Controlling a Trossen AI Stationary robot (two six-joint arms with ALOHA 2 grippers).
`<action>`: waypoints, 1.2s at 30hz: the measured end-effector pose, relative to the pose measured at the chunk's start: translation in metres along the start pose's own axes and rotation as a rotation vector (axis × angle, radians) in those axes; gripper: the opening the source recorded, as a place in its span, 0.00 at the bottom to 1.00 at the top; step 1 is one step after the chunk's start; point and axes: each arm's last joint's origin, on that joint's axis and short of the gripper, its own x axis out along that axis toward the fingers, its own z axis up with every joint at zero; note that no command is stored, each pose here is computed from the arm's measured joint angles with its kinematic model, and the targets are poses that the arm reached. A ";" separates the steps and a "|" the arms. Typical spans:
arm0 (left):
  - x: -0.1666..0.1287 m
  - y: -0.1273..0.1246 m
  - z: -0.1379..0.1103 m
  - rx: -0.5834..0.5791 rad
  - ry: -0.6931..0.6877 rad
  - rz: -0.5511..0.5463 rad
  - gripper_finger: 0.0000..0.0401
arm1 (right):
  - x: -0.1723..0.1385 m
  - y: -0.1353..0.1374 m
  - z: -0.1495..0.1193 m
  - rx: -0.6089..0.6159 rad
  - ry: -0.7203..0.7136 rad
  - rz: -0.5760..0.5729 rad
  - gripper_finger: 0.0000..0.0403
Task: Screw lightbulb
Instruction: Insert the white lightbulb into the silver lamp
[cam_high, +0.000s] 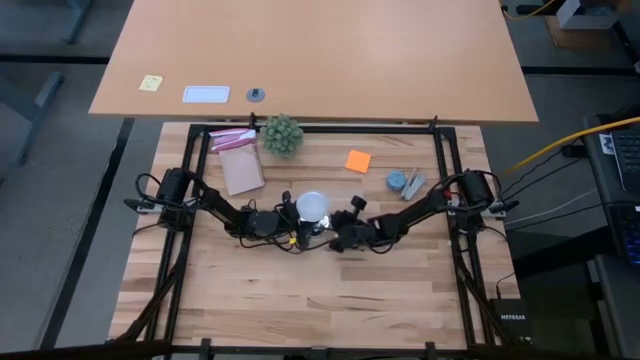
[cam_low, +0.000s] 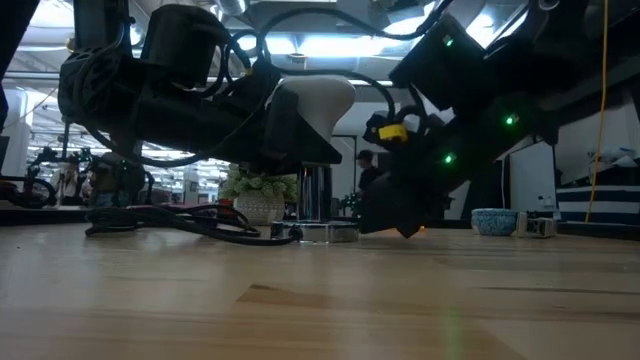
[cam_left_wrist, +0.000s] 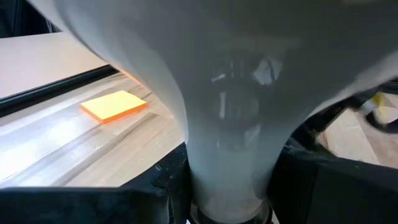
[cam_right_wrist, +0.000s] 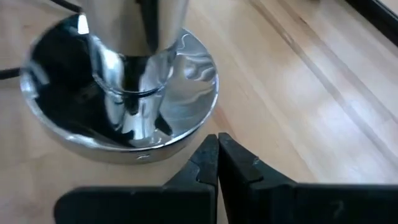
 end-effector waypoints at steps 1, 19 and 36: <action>0.000 0.000 0.000 0.000 0.000 0.001 0.38 | -0.003 0.000 0.002 -0.002 -0.002 0.003 0.02; 0.000 0.001 0.001 -0.009 -0.010 0.013 0.38 | -0.071 0.001 0.043 -0.041 -0.120 0.219 0.02; 0.000 0.001 0.001 -0.010 -0.012 0.015 0.38 | -0.072 0.005 0.042 -0.089 -0.098 0.345 0.02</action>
